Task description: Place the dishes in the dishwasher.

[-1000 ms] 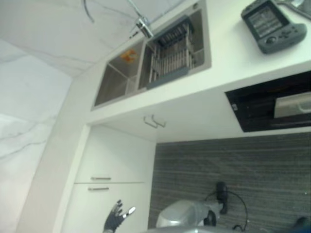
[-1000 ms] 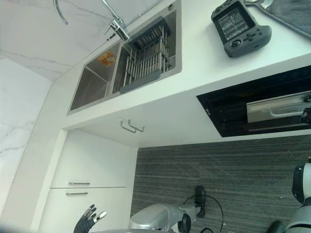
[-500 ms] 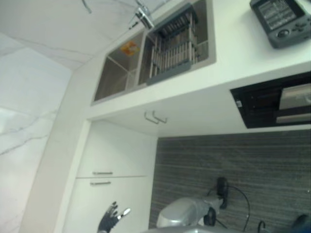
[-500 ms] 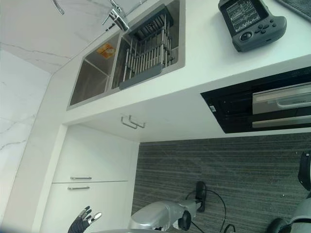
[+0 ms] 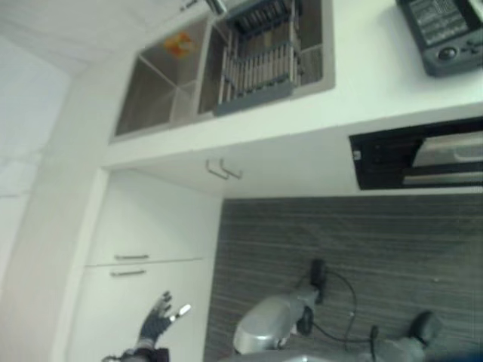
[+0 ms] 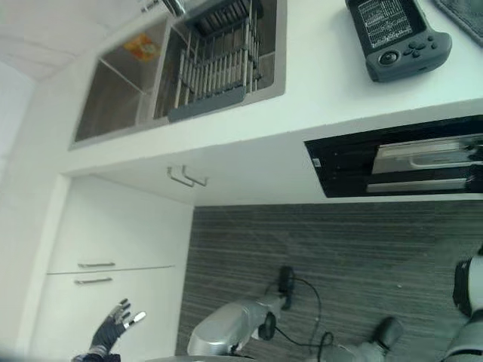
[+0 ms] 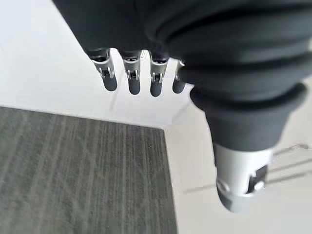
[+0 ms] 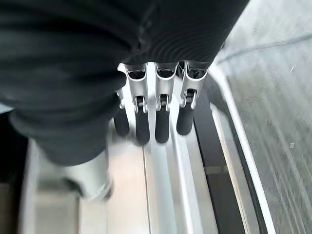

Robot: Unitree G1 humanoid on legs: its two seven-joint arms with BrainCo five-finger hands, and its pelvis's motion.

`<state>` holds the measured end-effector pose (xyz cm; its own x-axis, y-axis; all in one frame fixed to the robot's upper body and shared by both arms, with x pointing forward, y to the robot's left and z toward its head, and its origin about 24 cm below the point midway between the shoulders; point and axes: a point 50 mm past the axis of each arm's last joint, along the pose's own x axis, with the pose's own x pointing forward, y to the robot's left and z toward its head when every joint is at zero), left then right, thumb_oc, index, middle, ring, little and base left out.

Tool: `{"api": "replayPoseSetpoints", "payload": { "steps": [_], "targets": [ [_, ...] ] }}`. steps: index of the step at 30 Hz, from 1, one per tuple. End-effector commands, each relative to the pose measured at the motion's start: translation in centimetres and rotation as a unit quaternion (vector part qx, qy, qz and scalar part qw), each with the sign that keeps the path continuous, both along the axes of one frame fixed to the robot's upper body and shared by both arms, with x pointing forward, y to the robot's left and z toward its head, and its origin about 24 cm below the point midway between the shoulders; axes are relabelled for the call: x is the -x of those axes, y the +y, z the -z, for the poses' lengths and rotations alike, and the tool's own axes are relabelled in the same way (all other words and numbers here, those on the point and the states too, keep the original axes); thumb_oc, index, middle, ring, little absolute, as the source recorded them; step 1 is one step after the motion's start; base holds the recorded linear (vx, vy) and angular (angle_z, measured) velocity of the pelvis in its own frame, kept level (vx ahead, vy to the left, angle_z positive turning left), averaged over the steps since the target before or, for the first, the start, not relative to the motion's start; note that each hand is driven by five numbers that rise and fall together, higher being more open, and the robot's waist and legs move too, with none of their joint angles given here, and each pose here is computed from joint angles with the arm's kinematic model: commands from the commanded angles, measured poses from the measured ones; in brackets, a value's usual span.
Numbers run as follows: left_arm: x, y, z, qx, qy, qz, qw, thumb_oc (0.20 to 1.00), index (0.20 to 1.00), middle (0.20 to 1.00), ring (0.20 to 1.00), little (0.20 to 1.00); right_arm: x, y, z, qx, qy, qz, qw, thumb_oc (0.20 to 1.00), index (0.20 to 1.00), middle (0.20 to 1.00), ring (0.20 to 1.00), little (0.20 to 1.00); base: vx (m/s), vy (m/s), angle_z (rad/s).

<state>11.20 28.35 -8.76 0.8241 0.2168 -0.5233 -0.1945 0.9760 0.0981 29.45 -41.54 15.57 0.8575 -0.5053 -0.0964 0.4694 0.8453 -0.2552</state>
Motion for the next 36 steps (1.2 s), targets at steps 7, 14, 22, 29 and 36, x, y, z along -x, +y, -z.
{"api": "replayPoseSetpoints", "payload": {
  "steps": [7, 14, 22, 29, 36],
  "targets": [
    [-3.8, 2.4, -5.0, -0.015, -0.135, -0.009, 0.991, 1.000, 1.000, 1.000, 1.000, 1.000, 0.0, 8.0, 6.3, -0.043, -0.059, -0.111, 0.991, 1.000, 1.000, 1.000, 1.000, 1.000, -0.05, -0.148, -0.11],
    [-5.6, 1.9, -6.6, 0.035, -0.176, 0.004, 0.984, 1.000, 1.000, 1.000, 1.000, 1.000, 4.0, 9.6, 13.3, -0.124, 0.006, -0.095, 0.988, 1.000, 1.000, 1.000, 1.000, 1.000, 0.05, 0.015, -0.08],
    [-5.5, -1.3, -3.0, 0.159, -0.098, 0.074, 0.980, 1.000, 1.000, 1.000, 1.000, 1.000, 9.4, 15.7, 23.0, -0.212, 0.167, -0.130, 0.954, 1.000, 1.000, 1.000, 1.000, 1.000, 0.06, 0.105, -0.15],
    [-3.9, -2.5, 1.5, 0.212, 0.034, 0.111, 0.970, 1.000, 1.000, 1.000, 1.000, 1.000, 12.8, 16.3, 26.6, -0.086, 0.297, -0.197, 0.930, 1.000, 1.000, 1.000, 1.000, 1.000, 0.06, -0.128, 0.12],
    [-0.9, -3.2, 4.4, 0.276, 0.108, 0.042, 0.954, 1.000, 1.000, 1.000, 1.000, 1.000, 17.4, 16.0, 29.6, -0.100, 0.404, -0.162, 0.895, 1.000, 1.000, 1.000, 1.000, 1.000, 0.01, -0.099, 0.03]
  ]
}}
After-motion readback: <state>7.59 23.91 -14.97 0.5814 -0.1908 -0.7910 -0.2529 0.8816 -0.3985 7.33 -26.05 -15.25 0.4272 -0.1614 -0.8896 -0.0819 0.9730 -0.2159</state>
